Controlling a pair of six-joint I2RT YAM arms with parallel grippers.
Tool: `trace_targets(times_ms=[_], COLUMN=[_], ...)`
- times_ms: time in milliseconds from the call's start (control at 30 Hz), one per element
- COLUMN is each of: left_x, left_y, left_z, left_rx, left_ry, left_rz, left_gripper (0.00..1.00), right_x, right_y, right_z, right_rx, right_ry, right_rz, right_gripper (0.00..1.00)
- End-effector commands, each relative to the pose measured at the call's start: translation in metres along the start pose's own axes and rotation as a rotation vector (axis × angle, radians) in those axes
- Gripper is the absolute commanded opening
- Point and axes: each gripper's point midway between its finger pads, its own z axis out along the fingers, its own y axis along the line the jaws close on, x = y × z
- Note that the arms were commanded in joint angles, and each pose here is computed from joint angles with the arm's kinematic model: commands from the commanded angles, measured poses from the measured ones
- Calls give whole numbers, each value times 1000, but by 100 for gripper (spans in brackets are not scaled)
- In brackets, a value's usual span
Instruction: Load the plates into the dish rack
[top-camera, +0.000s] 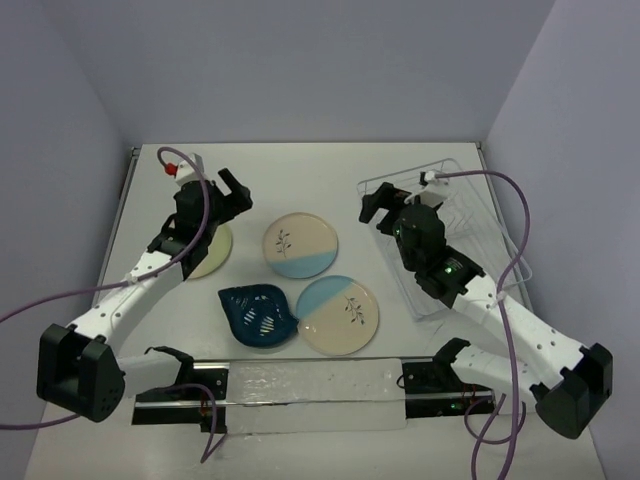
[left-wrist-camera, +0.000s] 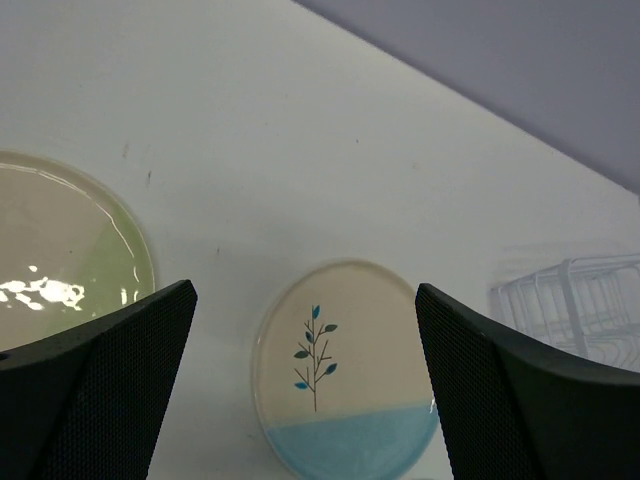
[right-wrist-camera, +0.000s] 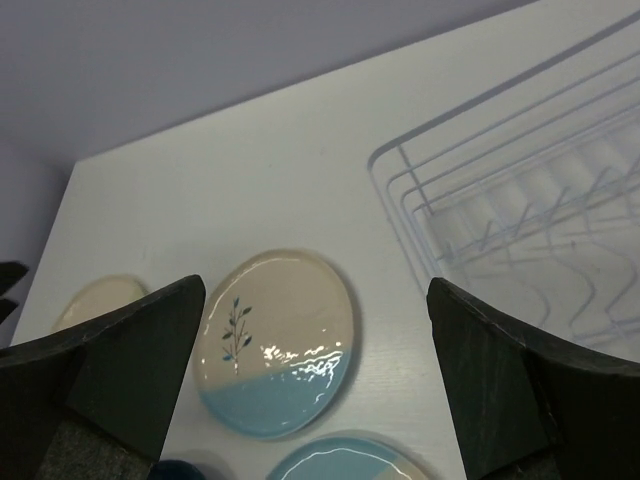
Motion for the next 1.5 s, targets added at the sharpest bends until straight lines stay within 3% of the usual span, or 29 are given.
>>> trace_targets(times_ms=[0, 233, 367, 467, 600, 1000, 1267, 1467], left_x=[31, 101, 145, 169, 182, 211, 213, 211], left_y=[-2, 12, 20, 38, 49, 61, 61, 62], left_z=[22, 46, 49, 54, 58, 59, 61, 64], left_rx=[-4, -3, 39, -28, -78, -85, -106, -127], left_ry=[99, 282, 395, 456, 487, 550, 547, 539], left_rz=[-14, 3, 54, 68, 81, 104, 148, 162], left_gripper=[99, 84, 72, 60, 51, 44, 23, 15], right_x=[10, 40, 74, 100, 117, 179, 206, 223], right_y=[41, 69, 70, 67, 68, 35, 20, 8], right_z=[9, 24, 45, 59, 71, 105, 118, 122], right_rx=[-151, -208, -160, -117, -87, 89, 154, 195], right_ry=[89, 198, 287, 350, 400, 540, 596, 629], right_rz=[-39, -61, -72, -82, -88, -99, -92, -92], right_gripper=[100, 100, 100, 100, 100, 100, 100, 100])
